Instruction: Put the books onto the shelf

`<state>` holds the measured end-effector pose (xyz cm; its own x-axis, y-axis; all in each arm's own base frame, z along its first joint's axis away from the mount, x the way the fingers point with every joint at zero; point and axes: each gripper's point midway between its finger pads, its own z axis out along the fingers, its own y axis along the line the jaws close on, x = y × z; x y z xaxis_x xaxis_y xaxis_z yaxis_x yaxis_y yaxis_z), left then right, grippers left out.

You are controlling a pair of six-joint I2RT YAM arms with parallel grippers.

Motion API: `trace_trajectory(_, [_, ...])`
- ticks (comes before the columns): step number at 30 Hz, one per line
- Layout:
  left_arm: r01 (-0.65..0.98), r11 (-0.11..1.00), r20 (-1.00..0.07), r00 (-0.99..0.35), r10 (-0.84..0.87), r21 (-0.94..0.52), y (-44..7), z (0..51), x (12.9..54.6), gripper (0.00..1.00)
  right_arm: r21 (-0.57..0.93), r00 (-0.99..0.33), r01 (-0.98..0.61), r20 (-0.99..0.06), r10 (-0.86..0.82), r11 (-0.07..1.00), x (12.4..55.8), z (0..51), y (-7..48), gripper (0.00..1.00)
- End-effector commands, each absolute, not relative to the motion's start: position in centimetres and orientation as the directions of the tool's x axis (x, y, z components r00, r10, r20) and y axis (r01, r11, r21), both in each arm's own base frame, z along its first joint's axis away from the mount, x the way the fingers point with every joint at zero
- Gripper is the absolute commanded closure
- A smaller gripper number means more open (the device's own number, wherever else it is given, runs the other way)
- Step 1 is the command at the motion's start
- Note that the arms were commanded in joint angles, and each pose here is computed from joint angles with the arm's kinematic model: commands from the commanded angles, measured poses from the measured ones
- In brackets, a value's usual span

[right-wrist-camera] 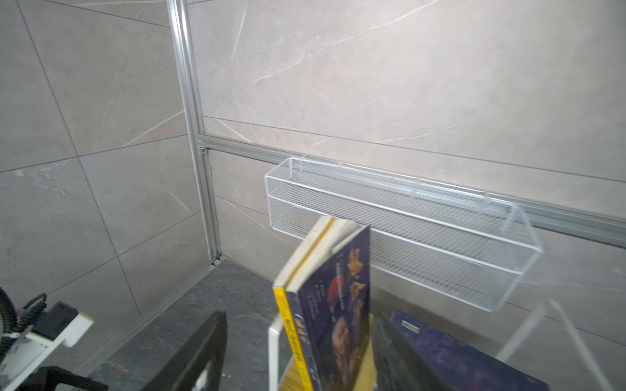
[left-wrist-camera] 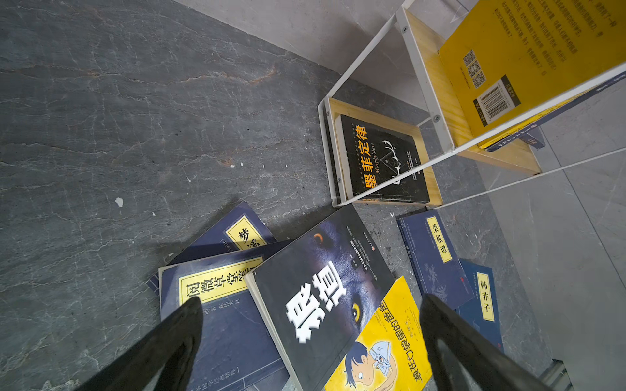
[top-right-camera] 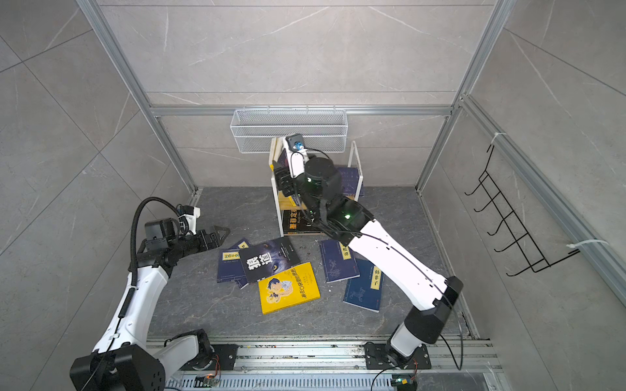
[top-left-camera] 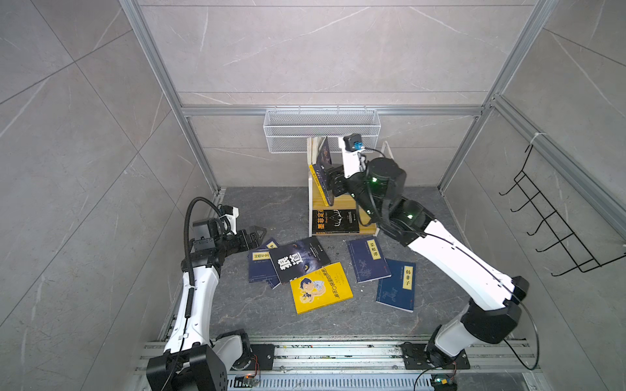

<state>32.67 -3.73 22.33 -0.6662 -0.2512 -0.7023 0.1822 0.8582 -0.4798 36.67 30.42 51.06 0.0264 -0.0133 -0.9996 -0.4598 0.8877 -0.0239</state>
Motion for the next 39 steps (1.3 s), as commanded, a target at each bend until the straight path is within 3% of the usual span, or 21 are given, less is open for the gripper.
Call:
trace_trajectory(1, [0.203, 0.851, -0.718, -0.648, -0.254, -0.485, -3.7, 23.0, 32.8, 0.00, 0.122, -0.099, -0.386, -0.991, 0.090, 0.914, 36.6, 50.3, 24.0, 0.27])
trace_trajectory(6, [0.204, 0.853, -0.722, -0.645, -0.252, -0.481, -3.6, 23.1, 32.8, 0.00, 0.243, -0.157, -0.262, -0.966, 0.207, 0.934, 36.1, 48.2, 16.4, 0.18])
trace_trajectory(12, [0.201, 0.849, -0.718, -0.645, -0.260, -0.489, -3.5, 23.2, 32.8, 0.00, 0.458, -0.236, -0.113, -0.874, 0.424, 0.881, 36.1, 43.4, 10.0, 0.17])
trace_trajectory(16, [0.202, 0.848, -0.717, -0.647, -0.260, -0.490, -3.6, 23.2, 32.8, 0.00, 0.659, -0.268, 0.020, -0.721, 0.639, 0.752, 36.8, 38.6, 6.6, 0.21])
trace_trajectory(20, [0.205, 0.847, -0.716, -0.648, -0.259, -0.491, -3.7, 23.3, 32.7, 0.00, 0.810, -0.296, 0.086, -0.536, 0.791, 0.581, 37.7, 33.4, 6.6, 0.26])
trace_trajectory(23, [0.205, 0.848, -0.719, -0.645, -0.259, -0.489, -3.6, 23.4, 32.7, 0.00, 0.881, -0.256, 0.088, -0.431, 0.865, 0.465, 38.7, 30.9, 6.4, 0.28])
trace_trajectory(29, [0.207, 0.849, -0.719, -0.647, -0.253, -0.485, -3.7, 23.3, 32.6, 0.00, 0.927, -0.186, 0.073, -0.349, 0.919, 0.367, 41.3, 27.6, 4.7, 0.29])
trace_trajectory(36, [0.210, 0.849, -0.722, -0.644, -0.253, -0.484, -3.7, 23.4, 32.6, 0.00, 0.939, -0.119, -0.081, -0.341, 0.933, 0.333, 43.5, 28.0, 4.5, 0.31])
trace_trajectory(39, [0.210, 0.850, -0.724, -0.642, -0.253, -0.484, -3.7, 23.3, 32.6, 0.00, 0.939, -0.123, -0.068, -0.343, 0.931, 0.337, 43.5, 27.4, 4.4, 0.32])
